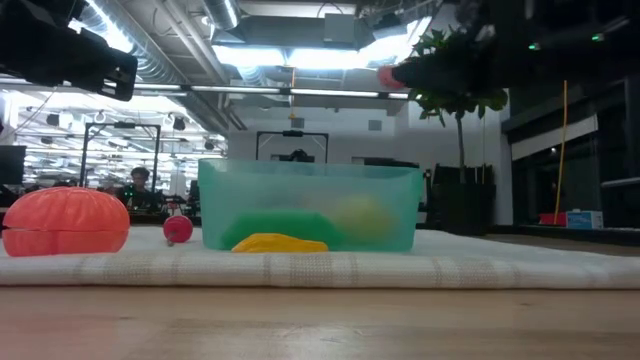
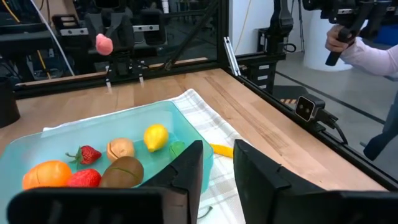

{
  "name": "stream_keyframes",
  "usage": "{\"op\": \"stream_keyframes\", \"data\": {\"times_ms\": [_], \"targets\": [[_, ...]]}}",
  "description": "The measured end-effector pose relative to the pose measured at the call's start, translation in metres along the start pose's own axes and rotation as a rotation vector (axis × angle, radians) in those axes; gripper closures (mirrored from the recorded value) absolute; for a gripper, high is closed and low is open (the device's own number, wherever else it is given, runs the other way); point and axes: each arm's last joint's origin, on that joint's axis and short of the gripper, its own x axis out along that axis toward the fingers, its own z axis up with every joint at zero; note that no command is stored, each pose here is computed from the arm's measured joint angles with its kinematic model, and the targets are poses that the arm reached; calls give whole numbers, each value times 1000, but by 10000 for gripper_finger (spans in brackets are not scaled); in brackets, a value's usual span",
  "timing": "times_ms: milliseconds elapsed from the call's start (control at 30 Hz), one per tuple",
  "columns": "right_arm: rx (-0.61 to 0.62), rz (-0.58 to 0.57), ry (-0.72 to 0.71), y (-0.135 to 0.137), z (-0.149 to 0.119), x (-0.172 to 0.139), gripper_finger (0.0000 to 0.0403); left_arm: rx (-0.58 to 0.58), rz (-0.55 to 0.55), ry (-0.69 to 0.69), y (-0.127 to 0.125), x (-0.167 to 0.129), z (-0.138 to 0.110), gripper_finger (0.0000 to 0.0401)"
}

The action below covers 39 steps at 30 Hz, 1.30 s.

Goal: Pick and placing Produce into tupperware
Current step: Put the peach into the blue bin

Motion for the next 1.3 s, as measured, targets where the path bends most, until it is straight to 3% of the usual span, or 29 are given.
{"op": "stream_keyframes", "data": {"times_ms": [400, 867, 1100, 1300], "targets": [[-19, 84, 61, -4, 2, 46, 386, 0, 0, 1, 0, 0, 0, 299], [35, 105, 440, -9, 26, 71, 386, 1, 0, 2, 0, 0, 0, 282], [38, 62, 456, -23, 31, 75, 386, 1, 0, 2, 0, 0, 0, 281], [29, 36, 480, -33, 15, 87, 386, 1, 0, 1, 0, 0, 0, 291]]}}
